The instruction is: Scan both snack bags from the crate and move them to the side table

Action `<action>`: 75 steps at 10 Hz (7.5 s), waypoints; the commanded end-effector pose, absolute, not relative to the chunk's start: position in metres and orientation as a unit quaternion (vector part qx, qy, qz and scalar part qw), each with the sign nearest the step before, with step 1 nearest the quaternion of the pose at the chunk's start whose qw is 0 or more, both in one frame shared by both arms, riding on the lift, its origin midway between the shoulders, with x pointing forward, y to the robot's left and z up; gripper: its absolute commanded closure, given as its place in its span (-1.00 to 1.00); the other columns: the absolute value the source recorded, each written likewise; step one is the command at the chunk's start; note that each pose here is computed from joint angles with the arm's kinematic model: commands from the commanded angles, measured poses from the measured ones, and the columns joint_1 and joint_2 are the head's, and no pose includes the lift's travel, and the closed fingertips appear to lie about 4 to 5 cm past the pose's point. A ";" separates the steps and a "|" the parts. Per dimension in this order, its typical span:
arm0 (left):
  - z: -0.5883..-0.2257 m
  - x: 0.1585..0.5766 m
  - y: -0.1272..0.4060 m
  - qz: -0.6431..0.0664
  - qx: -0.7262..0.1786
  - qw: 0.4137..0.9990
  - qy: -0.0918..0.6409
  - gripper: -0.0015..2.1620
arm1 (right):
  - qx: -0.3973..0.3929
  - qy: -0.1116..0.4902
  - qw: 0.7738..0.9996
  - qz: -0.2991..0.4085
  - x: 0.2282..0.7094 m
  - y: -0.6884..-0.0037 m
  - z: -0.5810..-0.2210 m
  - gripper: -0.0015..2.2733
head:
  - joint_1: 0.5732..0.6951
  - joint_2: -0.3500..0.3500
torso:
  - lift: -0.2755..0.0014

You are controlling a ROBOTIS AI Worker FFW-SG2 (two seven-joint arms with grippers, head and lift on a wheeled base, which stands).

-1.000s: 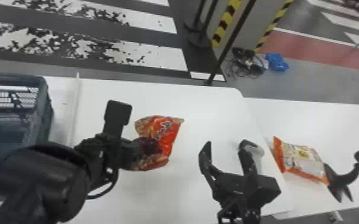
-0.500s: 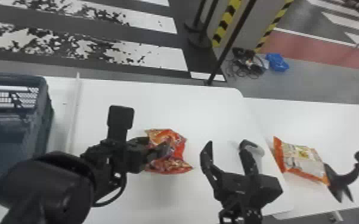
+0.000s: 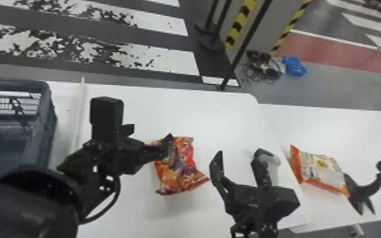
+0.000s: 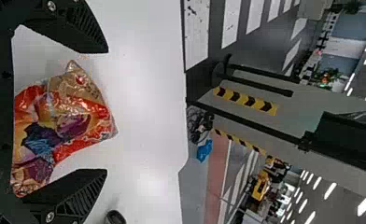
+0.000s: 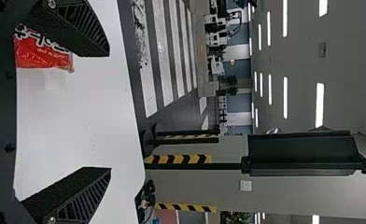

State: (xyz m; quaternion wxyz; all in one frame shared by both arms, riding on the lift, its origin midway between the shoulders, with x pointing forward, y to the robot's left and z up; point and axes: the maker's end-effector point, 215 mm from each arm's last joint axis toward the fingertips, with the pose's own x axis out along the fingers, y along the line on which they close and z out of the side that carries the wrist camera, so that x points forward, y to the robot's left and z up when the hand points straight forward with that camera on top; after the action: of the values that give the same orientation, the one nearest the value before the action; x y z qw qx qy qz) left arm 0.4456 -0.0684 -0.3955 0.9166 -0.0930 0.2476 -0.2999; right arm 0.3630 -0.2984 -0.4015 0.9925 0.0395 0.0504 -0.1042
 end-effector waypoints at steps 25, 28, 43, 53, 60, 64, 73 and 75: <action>-0.357 0.414 0.206 -0.161 -0.042 0.981 0.098 -0.92 | 0.318 0.388 0.864 0.045 0.376 -0.248 -0.545 0.98 | 1.00 -0.14 | 0.45; -0.359 0.412 0.206 -0.162 -0.043 0.981 0.101 -0.92 | 0.368 0.365 0.853 0.058 0.380 -0.252 -0.535 0.98 | 1.00 -0.16 | 0.45; -0.368 0.407 0.207 -0.162 -0.050 0.979 0.110 -0.92 | -0.694 0.088 0.707 -0.108 0.407 -0.305 -0.449 0.98 | 1.00 -0.32 | 0.45; -0.370 0.407 0.211 -0.162 -0.052 0.979 0.109 -0.92 | -0.591 0.048 0.798 0.113 0.363 -0.192 -0.467 -0.97 | 1.00 0.08 | 0.45; -0.369 0.407 0.211 -0.163 -0.054 0.979 0.106 -0.92 | -0.409 0.187 0.887 0.106 0.378 -0.278 -0.464 -0.47 | 1.00 -0.17 | 0.45; -0.370 0.406 0.211 -0.163 -0.055 0.979 0.106 -0.92 | -0.343 0.232 0.903 0.118 0.377 -0.289 -0.470 0.99 | 1.00 -0.36 | 0.45; -0.371 0.406 0.209 -0.164 -0.057 0.979 0.108 -0.92 | -0.112 0.193 0.892 0.394 0.369 -0.119 -0.444 0.99 | 1.00 0.30 | 0.45; -0.370 0.405 0.208 -0.167 -0.055 0.979 0.108 -0.92 | -0.109 0.196 0.892 0.392 0.389 -0.118 -0.455 0.99 | 1.00 0.37 | 0.45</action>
State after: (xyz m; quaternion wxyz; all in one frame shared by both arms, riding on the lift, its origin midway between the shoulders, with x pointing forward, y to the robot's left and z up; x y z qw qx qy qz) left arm 0.4054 0.2079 -0.3705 0.9785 -0.0556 0.1080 -0.1665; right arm 0.3826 -0.1177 -0.4526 0.8912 -0.1106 0.1955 0.3940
